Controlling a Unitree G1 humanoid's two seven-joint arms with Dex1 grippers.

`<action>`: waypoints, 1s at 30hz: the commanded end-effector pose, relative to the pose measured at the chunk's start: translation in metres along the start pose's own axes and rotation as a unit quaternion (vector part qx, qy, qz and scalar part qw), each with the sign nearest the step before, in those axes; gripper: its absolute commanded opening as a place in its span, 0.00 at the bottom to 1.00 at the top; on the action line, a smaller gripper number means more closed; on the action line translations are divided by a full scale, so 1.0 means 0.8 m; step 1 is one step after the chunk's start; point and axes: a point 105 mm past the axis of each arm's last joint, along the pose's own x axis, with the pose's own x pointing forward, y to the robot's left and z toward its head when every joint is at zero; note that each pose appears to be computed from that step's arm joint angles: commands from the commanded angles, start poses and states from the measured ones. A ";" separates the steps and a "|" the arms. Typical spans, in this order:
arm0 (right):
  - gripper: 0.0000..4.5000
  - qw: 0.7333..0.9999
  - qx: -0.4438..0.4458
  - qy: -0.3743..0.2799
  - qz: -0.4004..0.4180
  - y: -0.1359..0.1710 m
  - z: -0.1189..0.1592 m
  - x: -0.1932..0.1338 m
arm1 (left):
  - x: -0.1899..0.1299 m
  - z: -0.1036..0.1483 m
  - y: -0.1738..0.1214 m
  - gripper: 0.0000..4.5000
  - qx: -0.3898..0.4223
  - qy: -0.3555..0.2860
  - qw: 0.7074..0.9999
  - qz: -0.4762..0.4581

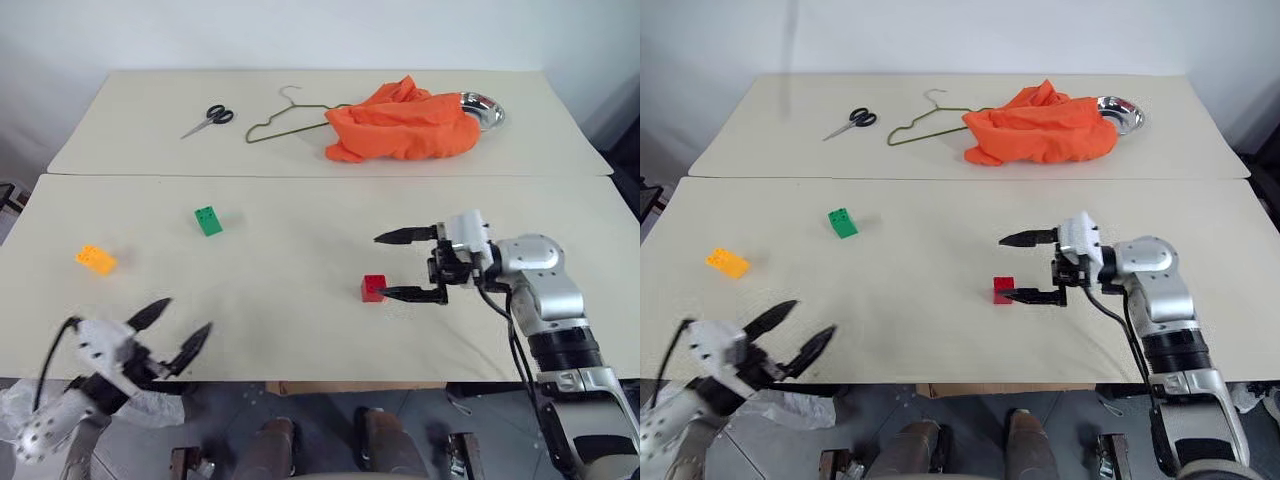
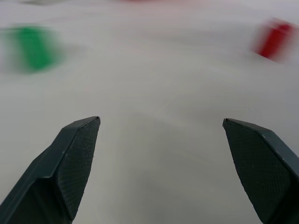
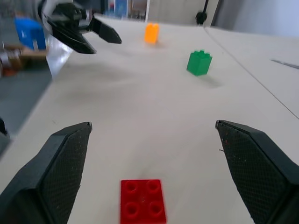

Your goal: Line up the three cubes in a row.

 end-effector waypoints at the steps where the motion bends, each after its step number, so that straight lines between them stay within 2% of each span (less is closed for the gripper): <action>1: 0.99 0.997 -0.011 -0.061 -0.037 0.011 -0.014 -0.020 | -0.075 -0.006 0.062 1.00 -0.042 -0.040 0.976 0.208; 2: 0.99 0.995 -0.018 -0.084 -0.054 0.014 -0.017 -0.025 | -0.091 -0.008 0.072 1.00 -0.037 -0.043 0.967 0.249; 4: 0.99 0.992 -0.019 -0.089 -0.083 0.012 -0.023 -0.030 | -0.108 -0.011 0.079 1.00 -0.038 -0.044 0.957 0.285; 9: 0.99 0.987 -0.039 -0.107 -0.109 0.008 -0.019 -0.038 | -0.083 -0.017 0.062 1.00 -0.020 -0.031 0.970 0.242; 13: 0.99 0.984 -0.060 -0.099 -0.133 0.005 -0.022 -0.051 | -0.017 -0.001 0.034 1.00 -0.011 -0.065 0.979 0.191; 17: 0.99 0.982 -0.068 -0.092 -0.151 0.000 -0.021 -0.061 | 0.045 0.028 0.008 1.00 -0.003 -0.089 0.984 0.153; 23: 0.99 0.981 -0.069 -0.091 -0.156 0.007 -0.018 -0.064 | 0.128 0.064 0.007 1.00 -0.025 -0.084 0.971 0.224; 30: 0.99 0.983 -0.055 -0.093 -0.148 0.015 -0.017 -0.050 | 0.220 0.067 0.003 1.00 -0.111 -0.075 0.955 0.264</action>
